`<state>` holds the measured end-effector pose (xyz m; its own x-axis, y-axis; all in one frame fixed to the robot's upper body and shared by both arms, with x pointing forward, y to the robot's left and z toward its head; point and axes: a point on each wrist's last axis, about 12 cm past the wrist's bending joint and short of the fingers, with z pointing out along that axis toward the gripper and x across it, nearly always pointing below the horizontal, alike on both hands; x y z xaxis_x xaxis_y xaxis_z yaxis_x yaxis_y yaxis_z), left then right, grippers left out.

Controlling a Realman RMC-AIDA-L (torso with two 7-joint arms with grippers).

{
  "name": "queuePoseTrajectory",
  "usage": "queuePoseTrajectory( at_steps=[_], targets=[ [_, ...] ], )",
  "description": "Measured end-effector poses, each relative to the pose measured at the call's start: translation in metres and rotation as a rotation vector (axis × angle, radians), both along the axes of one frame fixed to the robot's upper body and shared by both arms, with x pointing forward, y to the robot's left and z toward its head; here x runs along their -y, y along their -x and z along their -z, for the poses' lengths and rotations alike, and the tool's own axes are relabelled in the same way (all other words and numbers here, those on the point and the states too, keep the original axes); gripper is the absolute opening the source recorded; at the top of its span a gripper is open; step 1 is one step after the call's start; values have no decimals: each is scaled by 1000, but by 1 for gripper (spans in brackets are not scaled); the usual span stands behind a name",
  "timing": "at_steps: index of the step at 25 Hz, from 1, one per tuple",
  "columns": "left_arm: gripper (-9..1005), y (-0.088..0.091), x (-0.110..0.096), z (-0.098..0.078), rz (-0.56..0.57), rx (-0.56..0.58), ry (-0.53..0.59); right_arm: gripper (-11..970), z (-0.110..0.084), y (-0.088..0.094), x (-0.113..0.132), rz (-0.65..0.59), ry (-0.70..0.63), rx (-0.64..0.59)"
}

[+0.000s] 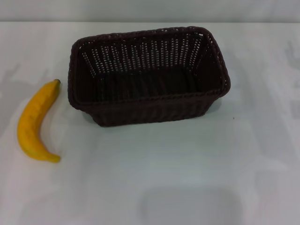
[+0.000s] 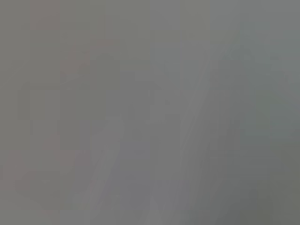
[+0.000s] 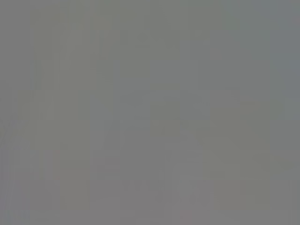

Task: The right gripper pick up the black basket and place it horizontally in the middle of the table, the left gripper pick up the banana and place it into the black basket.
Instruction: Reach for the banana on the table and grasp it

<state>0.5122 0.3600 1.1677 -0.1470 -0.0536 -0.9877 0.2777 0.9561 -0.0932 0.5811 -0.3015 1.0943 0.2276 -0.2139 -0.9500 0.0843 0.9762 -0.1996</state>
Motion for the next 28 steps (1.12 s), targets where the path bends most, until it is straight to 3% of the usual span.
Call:
queuePoseTrajectory(
  at_steps=[9,13,28],
  targets=[
    [879,-4,1,-27,-105,-363,-31,607,-3,-2,-2,-4,-2,9],
    [879,-9,-1,-27,-136,-511,-37,605,-6,-4,-2,-8,-3,19],
    [879,-29,13,-2,-72,-651,-18,598,-13,-3,-9,-31,-14,48]
  ],
)
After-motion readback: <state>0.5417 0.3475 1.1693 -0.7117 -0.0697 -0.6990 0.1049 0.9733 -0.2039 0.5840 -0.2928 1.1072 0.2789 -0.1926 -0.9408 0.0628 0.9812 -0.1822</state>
